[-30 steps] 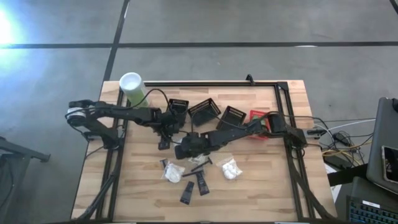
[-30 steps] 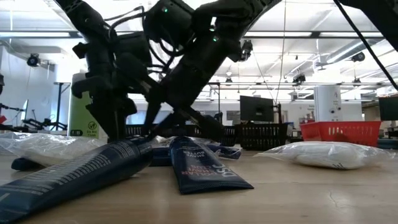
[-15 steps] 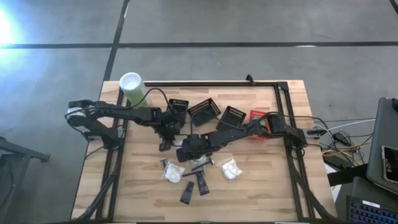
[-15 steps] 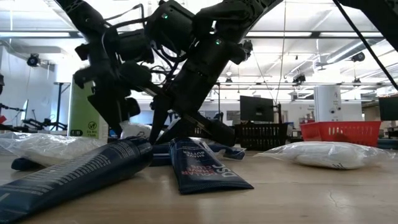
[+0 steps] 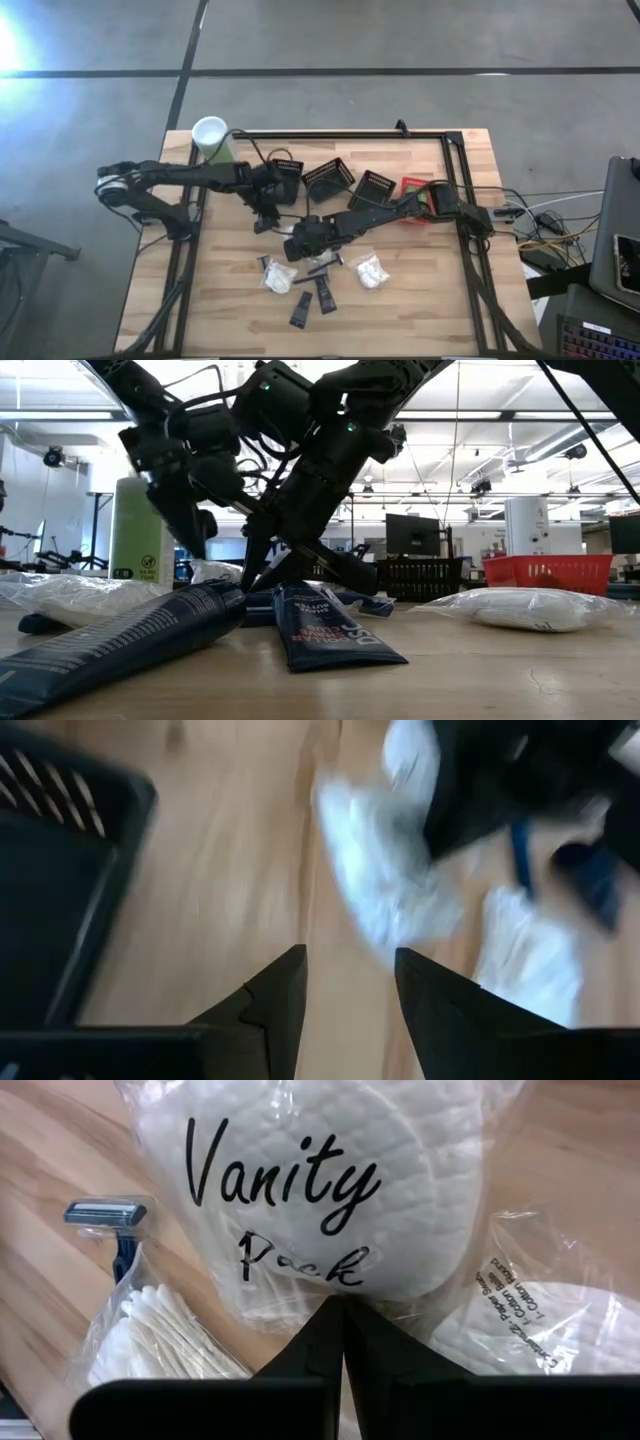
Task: Pick & Place Travel size toiletries
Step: Put the cotton pack into the left black bin
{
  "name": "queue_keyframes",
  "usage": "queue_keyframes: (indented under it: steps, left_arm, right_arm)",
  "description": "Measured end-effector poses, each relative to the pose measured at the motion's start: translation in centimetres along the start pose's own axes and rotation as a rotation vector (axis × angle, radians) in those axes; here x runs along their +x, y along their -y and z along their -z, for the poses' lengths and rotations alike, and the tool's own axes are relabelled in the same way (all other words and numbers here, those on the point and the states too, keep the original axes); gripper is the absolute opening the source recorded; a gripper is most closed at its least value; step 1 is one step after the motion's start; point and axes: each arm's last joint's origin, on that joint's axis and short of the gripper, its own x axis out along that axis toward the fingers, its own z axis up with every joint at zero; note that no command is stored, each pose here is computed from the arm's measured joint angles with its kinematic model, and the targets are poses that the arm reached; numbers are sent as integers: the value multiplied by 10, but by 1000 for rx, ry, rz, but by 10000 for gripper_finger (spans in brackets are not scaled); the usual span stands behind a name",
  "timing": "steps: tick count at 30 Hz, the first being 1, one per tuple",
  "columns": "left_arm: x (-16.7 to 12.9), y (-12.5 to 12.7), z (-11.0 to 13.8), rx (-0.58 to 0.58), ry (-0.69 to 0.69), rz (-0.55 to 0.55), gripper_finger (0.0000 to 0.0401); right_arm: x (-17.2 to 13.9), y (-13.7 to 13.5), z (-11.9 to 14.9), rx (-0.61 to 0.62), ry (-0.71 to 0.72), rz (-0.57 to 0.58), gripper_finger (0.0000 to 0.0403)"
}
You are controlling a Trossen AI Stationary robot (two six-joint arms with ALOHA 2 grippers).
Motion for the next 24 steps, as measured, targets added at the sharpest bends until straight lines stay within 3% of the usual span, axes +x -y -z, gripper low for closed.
queue_keyframes:
  steps: [4, 11, 24]
  left_arm:
    - [2, -8, -4, -105, 36, 112, 159]
    - [21, -14, 2, -249, -46, 137, 159]
    - [24, -9, -2, -259, -15, 157, 204]
  right_arm:
    - [0, 0, 0, -3, -1, 1, 8]
    - [0, 0, 0, -3, -1, 2, 8]
    - [0, 1, 0, -10, -1, 3, 9]
